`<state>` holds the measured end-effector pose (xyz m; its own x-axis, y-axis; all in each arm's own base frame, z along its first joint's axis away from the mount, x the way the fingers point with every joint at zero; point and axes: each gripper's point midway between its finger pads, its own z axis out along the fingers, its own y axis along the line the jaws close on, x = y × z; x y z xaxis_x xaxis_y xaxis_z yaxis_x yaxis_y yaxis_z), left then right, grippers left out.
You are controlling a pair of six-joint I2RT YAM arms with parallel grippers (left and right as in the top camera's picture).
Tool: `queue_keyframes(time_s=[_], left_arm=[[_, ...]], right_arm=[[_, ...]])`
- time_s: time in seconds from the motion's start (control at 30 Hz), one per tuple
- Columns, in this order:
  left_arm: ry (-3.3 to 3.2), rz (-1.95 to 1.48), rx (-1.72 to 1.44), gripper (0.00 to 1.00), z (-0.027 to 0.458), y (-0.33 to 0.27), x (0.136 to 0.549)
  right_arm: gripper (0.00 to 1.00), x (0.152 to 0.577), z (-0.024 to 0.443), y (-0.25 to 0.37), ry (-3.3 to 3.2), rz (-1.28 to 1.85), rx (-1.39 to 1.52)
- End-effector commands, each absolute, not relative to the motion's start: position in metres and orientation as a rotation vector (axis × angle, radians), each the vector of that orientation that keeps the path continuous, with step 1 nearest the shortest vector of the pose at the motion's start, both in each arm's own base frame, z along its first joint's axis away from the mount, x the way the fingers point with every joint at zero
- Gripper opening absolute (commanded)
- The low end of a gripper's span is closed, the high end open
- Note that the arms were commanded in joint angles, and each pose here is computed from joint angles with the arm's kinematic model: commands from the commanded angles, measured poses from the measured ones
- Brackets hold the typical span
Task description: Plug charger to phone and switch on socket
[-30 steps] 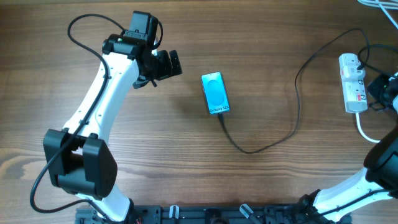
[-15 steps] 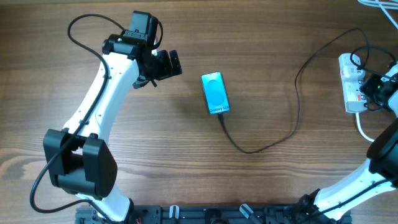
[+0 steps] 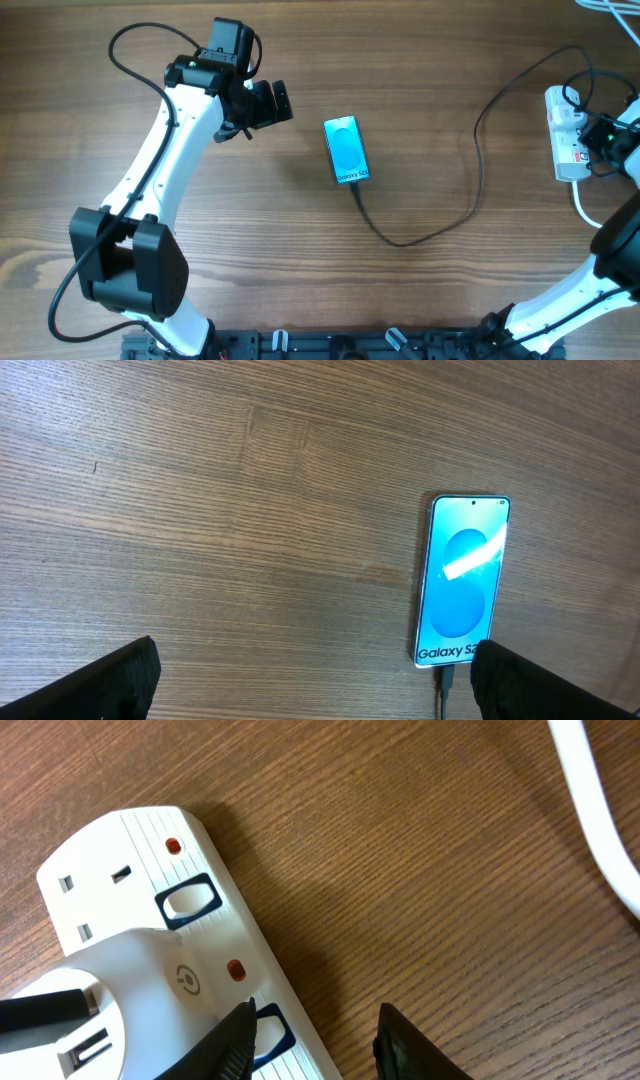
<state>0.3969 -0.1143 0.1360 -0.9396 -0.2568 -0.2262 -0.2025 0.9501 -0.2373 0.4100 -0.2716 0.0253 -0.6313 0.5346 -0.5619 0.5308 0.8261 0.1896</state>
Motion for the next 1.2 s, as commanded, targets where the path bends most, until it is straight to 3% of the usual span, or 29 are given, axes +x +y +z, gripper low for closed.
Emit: queue_keyframes(time_s=[0.0,0.63,0.87,1.0,1.17], left_arm=[[2.852,-0.284,-0.324,1.00,0.134,-0.111,0.397],[2.852,-0.284,-0.324,1.00,0.134,-0.111,0.397],[2.852,-0.284,-0.324,1.00,0.134,-0.111,0.397],[2.852,-0.284,-0.324,1.00,0.134,-0.111,0.397],[2.852,-0.284,-0.324,1.00,0.134,-0.111,0.397]], right_arm=[[0.40,0.409,0.015,-0.269,2.410,0.010,0.774],[0.40,0.404,-0.003,-0.239,2.474,0.212,0.757],[0.43,0.407,-0.001,-0.244,2.465,0.175,0.729],[0.44,0.396,-0.005,-0.268,2.464,0.000,0.859],[0.44,0.415,0.005,-0.252,2.390,0.180,0.828]])
